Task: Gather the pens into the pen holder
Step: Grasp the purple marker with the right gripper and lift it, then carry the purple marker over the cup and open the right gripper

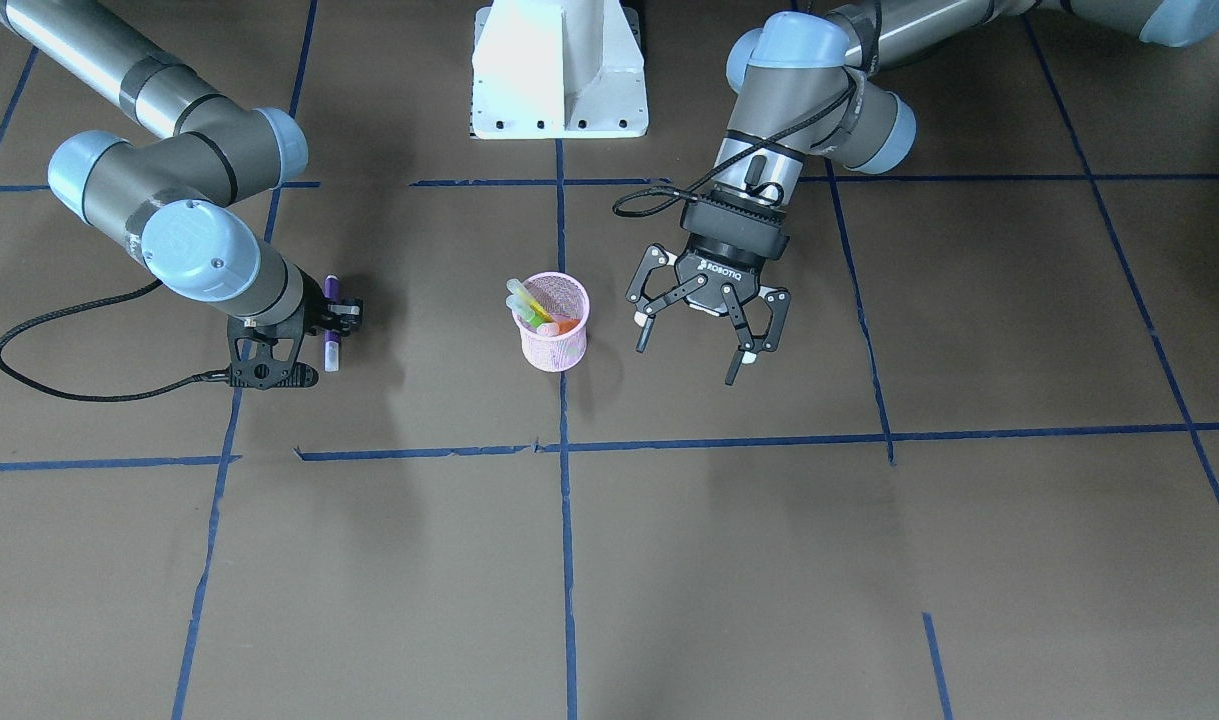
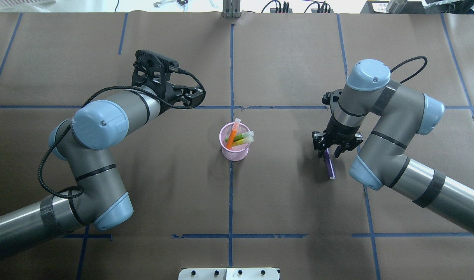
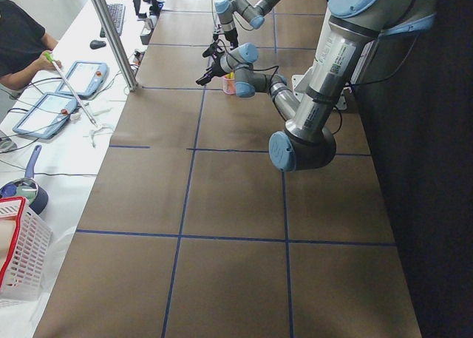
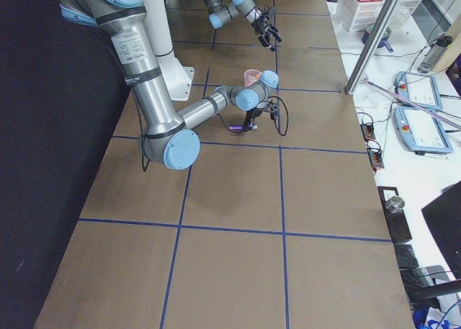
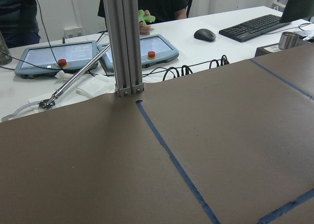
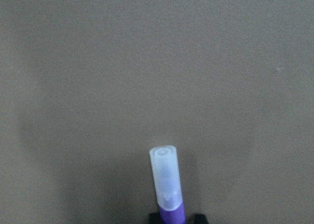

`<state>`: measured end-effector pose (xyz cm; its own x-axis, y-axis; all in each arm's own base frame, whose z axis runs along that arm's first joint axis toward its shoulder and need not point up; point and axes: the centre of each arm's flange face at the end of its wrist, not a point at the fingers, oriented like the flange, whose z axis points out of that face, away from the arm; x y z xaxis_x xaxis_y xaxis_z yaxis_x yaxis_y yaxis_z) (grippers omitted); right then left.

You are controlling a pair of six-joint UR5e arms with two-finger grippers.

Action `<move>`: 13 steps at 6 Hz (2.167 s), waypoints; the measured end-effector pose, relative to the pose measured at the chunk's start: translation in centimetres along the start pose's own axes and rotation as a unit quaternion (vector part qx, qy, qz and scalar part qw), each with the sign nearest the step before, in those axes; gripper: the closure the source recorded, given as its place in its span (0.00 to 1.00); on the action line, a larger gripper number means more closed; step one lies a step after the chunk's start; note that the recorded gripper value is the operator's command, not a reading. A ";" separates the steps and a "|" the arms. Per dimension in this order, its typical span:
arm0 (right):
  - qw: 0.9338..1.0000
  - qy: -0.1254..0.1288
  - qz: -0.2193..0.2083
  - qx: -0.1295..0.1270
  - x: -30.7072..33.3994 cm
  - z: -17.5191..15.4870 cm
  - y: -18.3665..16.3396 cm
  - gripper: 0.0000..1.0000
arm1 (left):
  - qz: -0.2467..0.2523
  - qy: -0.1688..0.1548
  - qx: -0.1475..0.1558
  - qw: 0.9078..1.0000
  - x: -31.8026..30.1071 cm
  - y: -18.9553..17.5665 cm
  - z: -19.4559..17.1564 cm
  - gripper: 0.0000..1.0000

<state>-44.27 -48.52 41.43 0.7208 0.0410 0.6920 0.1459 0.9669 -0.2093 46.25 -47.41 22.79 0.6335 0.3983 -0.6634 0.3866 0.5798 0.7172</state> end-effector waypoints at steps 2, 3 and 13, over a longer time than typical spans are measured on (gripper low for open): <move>1.000 -0.009 -0.007 -0.006 -0.2 -0.7 -0.1 1.00 | 0.000 0.000 0.001 1.000 -0.1 0.0 0.0 0.00; 1.000 -0.020 -0.012 0.001 -1.1 -2.2 0.1 1.00 | 0.000 -0.001 0.000 1.000 -0.4 0.3 -0.1 0.00; 0.872 -0.093 0.019 0.481 -23.8 -11.1 16.7 1.00 | 0.117 -0.143 -0.236 0.954 -15.2 1.1 2.6 0.00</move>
<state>-51.49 -36.16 13.79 0.5765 0.0313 0.8165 -0.5761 0.7242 0.3790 38.80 -54.73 34.26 0.8489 0.3849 -0.3623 -0.0901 0.7808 0.6183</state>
